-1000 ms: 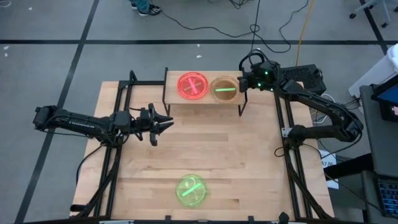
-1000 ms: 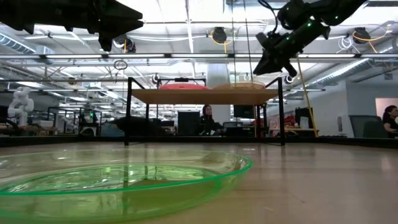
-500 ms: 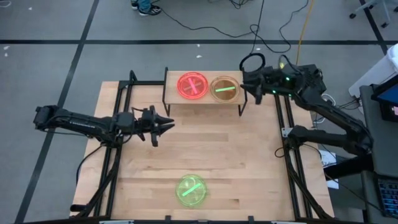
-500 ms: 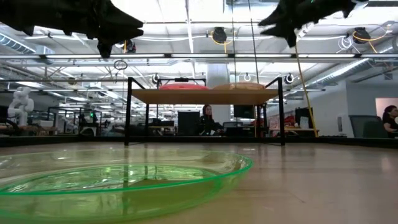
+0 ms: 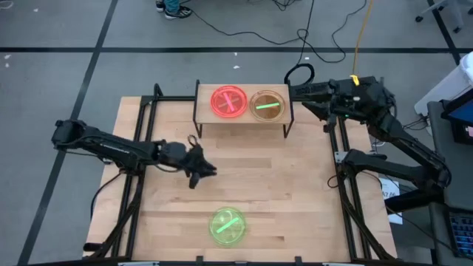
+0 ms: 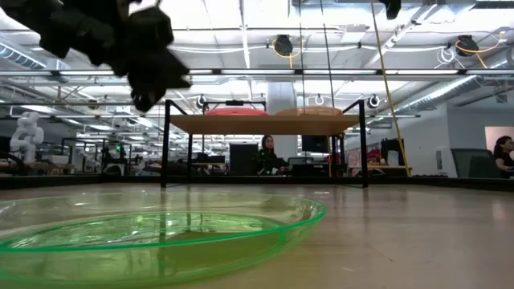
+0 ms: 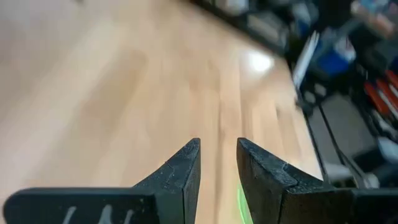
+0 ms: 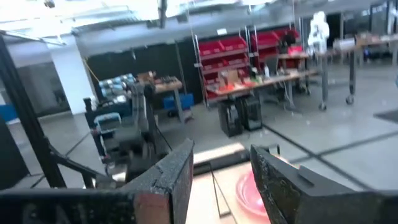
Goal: Place and stack plates onto a shelf
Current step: Stack the green plate on top of the green plate
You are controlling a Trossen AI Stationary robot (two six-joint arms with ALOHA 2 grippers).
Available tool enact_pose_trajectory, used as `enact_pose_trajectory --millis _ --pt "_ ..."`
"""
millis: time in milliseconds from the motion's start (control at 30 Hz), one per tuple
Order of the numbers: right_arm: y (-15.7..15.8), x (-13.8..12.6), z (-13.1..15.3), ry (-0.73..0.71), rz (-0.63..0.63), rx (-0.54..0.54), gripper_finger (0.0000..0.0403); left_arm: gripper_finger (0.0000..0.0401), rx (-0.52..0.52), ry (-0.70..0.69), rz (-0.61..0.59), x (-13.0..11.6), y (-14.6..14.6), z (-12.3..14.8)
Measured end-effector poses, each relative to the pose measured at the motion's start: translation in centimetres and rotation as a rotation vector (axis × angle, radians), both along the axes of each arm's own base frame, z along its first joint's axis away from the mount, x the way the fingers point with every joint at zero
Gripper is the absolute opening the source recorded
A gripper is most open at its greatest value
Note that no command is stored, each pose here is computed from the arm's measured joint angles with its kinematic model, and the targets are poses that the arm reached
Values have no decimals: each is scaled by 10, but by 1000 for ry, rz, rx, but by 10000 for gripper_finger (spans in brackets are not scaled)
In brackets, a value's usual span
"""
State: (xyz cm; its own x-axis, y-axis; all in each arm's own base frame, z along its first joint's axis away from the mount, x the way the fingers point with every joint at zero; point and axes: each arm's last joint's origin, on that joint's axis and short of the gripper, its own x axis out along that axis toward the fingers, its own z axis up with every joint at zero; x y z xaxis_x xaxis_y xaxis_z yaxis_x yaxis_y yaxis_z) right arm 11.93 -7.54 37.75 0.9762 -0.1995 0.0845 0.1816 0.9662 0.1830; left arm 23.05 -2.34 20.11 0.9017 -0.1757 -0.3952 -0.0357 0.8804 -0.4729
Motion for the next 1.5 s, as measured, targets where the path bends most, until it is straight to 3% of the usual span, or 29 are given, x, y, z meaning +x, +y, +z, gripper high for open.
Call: enact_pose_trajectory --millis 367,600,933,1167,1500 --pt "12 -5 5 -43 53 -13 142 111 -154 262 -88 12 -31 -49" --pt "12 -4 5 -41 56 -20 141 122 -236 310 -143 15 -57 -65" --pt "12 -4 6 -46 54 -33 141 179 -202 357 -195 46 -83 -71" --pt "12 -4 2 -41 57 -8 141 182 -132 543 -176 59 -86 -82" --pt "11 -3 -5 -26 56 -1 141 181 -172 542 -171 60 -86 -83"
